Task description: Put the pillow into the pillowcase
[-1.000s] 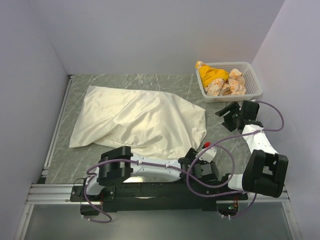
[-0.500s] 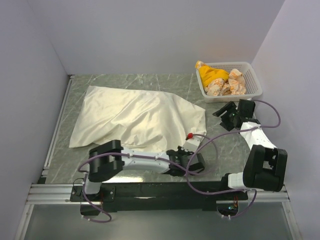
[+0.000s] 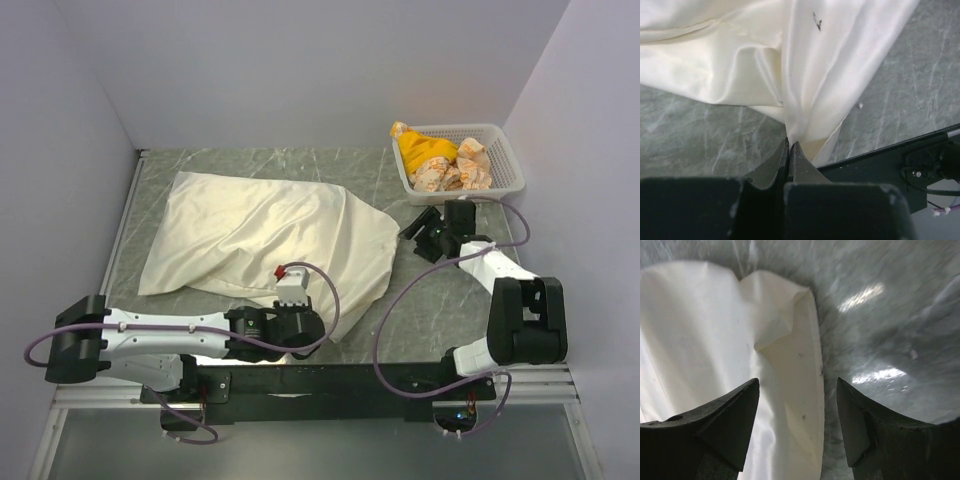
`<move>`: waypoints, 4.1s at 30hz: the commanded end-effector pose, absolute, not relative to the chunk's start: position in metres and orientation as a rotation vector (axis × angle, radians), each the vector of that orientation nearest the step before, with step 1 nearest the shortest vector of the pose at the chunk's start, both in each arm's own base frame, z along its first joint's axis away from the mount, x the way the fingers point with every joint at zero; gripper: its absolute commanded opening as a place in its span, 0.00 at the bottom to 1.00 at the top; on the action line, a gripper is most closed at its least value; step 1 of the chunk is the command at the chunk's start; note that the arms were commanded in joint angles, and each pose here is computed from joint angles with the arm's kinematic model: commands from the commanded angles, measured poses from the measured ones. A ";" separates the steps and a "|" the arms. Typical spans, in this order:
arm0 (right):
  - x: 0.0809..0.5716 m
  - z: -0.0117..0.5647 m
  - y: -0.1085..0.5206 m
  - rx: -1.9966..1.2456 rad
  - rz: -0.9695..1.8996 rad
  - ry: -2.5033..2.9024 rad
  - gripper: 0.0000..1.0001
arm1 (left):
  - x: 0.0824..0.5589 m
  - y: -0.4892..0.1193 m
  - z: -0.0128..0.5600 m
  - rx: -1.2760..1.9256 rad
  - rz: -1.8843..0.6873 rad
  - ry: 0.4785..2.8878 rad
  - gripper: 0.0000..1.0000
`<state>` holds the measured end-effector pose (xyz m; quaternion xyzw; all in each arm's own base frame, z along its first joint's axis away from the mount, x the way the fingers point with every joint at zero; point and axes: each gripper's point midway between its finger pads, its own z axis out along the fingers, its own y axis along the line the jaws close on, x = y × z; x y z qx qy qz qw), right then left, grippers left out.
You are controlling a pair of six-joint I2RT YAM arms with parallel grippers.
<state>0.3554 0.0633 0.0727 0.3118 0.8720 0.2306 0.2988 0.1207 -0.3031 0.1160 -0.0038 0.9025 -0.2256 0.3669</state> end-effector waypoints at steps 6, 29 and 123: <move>0.366 0.066 0.100 0.825 0.738 2.287 0.68 | 0.128 -0.257 0.134 -0.310 -0.610 2.258 0.01; 0.387 0.040 0.099 1.161 0.885 2.176 0.45 | 0.127 -0.218 0.135 -0.437 -0.617 2.236 0.01; 0.237 0.740 0.053 0.291 1.000 0.865 0.00 | 0.174 -0.006 0.722 -0.449 -0.438 0.870 0.01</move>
